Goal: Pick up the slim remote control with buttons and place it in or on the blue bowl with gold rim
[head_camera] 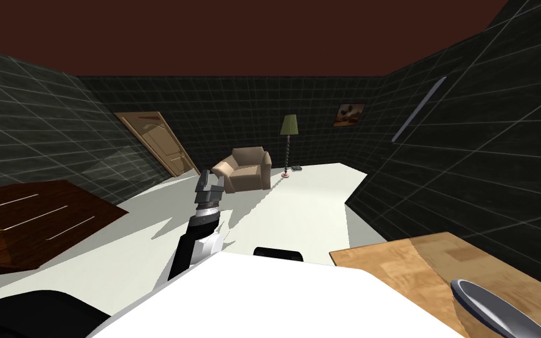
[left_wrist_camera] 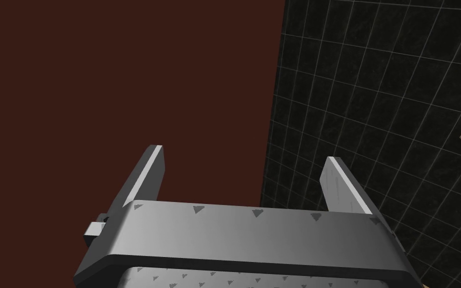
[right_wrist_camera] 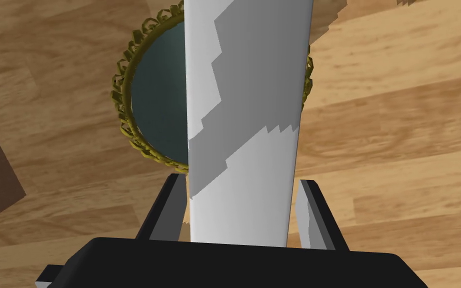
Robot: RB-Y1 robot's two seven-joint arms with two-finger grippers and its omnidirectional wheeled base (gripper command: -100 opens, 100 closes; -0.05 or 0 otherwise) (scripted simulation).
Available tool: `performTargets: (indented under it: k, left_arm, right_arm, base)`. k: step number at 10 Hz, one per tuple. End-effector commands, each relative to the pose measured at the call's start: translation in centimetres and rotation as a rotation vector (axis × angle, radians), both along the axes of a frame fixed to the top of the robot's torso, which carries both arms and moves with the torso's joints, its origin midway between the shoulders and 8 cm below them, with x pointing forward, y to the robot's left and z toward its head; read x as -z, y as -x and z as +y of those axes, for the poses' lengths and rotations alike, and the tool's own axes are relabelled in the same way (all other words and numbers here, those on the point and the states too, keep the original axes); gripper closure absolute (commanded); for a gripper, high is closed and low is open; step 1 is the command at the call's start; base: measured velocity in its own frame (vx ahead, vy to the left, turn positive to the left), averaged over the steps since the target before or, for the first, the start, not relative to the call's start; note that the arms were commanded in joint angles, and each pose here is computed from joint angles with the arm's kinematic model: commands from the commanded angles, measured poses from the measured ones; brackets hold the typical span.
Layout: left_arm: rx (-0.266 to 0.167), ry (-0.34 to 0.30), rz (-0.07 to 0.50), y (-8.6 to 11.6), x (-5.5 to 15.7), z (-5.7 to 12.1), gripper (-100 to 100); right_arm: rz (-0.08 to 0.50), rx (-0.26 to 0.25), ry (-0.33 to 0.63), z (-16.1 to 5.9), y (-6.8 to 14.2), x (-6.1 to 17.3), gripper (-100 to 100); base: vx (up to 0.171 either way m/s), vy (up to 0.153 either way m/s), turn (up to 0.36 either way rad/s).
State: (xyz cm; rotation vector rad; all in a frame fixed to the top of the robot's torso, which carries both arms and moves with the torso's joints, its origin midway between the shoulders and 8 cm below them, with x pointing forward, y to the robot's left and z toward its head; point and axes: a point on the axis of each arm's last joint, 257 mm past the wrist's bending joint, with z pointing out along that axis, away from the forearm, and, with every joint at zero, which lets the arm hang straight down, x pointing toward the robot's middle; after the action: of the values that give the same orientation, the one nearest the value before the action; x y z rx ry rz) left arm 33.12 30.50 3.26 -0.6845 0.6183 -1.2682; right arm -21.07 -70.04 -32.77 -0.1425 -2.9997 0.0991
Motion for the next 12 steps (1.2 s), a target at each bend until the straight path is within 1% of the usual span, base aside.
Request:
performTargets:
  k: [1, 2, 3, 6, 7, 8, 12]
  left_arm:
    - [0.000, 0.000, 0.000, 0.0, 0.0, 0.0, 0]
    - [0.000, 0.000, 0.000, 0.0, 0.0, 0.0, 0]
    - [0.000, 0.000, 0.000, 0.0, 0.0, 0.0, 0]
    - [0.000, 0.000, 0.000, 0.0, 0.0, 0.0, 0]
    - [0.000, 0.000, 0.000, 0.0, 0.0, 0.0, 0]
    - [0.000, 0.000, 0.000, 0.0, 0.0, 0.0, 0]
    - [0.000, 0.000, 0.000, 0.0, 0.0, 0.0, 0]
  right_arm:
    - [-0.024, -0.015, -0.009, 0.0, -1.8, 0.2, 100]
    - [-0.050, -0.031, -0.017, 0.1, -3.4, 0.4, 100]
    - [-0.063, -0.039, -0.021, 0.1, -4.3, 0.6, 100]
    - [-0.121, -0.095, -0.045, 0.7, -8.5, 1.2, 100]
    - [-0.110, -0.078, -0.038, 0.7, -7.6, 1.4, 100]
    - [-0.113, -0.082, -0.039, 0.7, -7.9, 1.4, -100]
    - [-0.113, -0.081, -0.039, 0.7, -7.9, 1.4, -100]
  base:
    - [-0.124, -0.052, 0.011]
    - [-0.134, -0.063, 0.022]
    - [-0.134, -0.075, 0.019]
    - [-0.149, -0.050, 0.054]
    - [-0.072, -0.014, 0.032]
    - [-0.011, -0.004, -0.003]
    - [-0.001, 0.000, 0.000]
